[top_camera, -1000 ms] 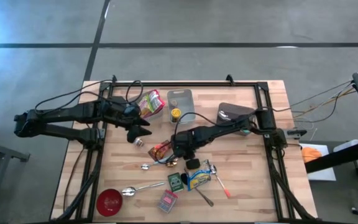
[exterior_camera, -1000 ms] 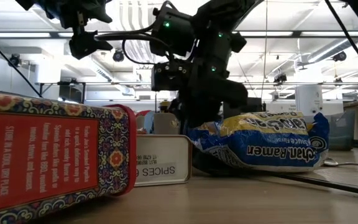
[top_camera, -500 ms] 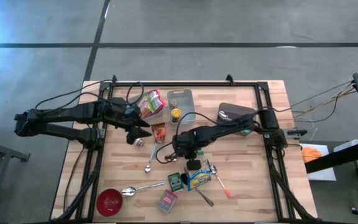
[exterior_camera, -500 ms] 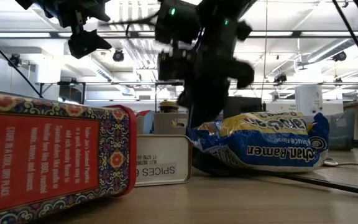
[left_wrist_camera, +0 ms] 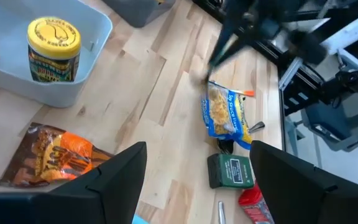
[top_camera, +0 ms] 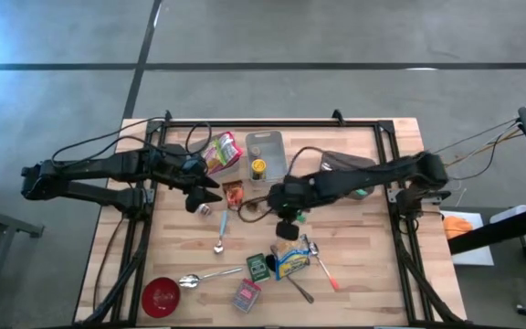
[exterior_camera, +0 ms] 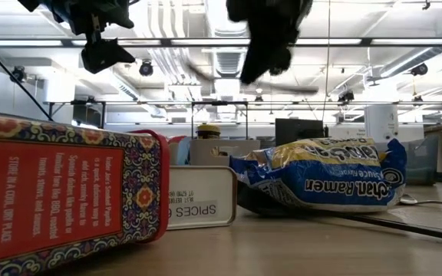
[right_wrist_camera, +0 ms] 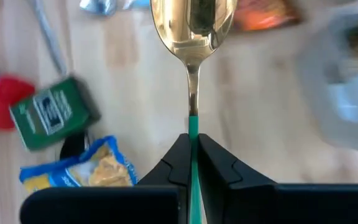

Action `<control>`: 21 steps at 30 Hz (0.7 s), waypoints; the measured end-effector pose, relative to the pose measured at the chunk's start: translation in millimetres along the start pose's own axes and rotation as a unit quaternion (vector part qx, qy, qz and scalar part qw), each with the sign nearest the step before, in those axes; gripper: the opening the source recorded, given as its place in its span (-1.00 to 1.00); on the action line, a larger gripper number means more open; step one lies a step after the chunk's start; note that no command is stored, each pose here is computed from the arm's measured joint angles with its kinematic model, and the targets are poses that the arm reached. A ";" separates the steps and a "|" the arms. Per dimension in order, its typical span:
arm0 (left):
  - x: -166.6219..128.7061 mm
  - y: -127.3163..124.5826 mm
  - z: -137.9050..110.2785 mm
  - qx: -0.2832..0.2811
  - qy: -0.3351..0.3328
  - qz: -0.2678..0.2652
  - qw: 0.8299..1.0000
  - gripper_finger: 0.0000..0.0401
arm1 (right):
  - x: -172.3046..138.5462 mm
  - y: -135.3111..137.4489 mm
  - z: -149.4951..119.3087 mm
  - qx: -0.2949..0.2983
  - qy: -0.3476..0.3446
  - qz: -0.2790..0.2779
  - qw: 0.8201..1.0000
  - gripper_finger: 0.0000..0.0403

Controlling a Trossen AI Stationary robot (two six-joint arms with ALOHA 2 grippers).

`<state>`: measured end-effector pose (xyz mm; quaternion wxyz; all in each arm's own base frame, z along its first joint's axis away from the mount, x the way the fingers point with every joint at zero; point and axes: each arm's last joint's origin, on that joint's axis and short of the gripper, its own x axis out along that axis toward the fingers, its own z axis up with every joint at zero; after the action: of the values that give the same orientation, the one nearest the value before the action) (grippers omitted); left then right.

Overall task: Pick & Place Food Item
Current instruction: Put the dark green spoon into the black bin

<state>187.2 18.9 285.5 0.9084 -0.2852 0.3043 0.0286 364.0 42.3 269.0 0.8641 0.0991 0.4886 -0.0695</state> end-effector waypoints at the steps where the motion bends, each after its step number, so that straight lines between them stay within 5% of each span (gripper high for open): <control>1: 0.0 0.2 -0.3 -0.005 0.002 0.001 1.000 0.45 | -9.8 -2.4 -1.2 0.013 -0.008 -0.017 1.000 -0.96; 10: 1.6 1.2 0.1 -0.078 -0.001 0.010 0.997 0.45 | -89.9 -35.1 -30.4 0.137 -0.022 -0.177 0.974 -0.96; 21: 2.2 2.0 0.5 -0.098 -0.005 0.017 0.995 0.45 | -112.6 -92.1 -90.7 0.189 0.041 -0.208 0.959 -0.96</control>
<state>188.9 20.6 283.6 0.8772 -0.3672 0.3002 0.0749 211.0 -22.8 310.5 0.7752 0.1594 0.5115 -0.3347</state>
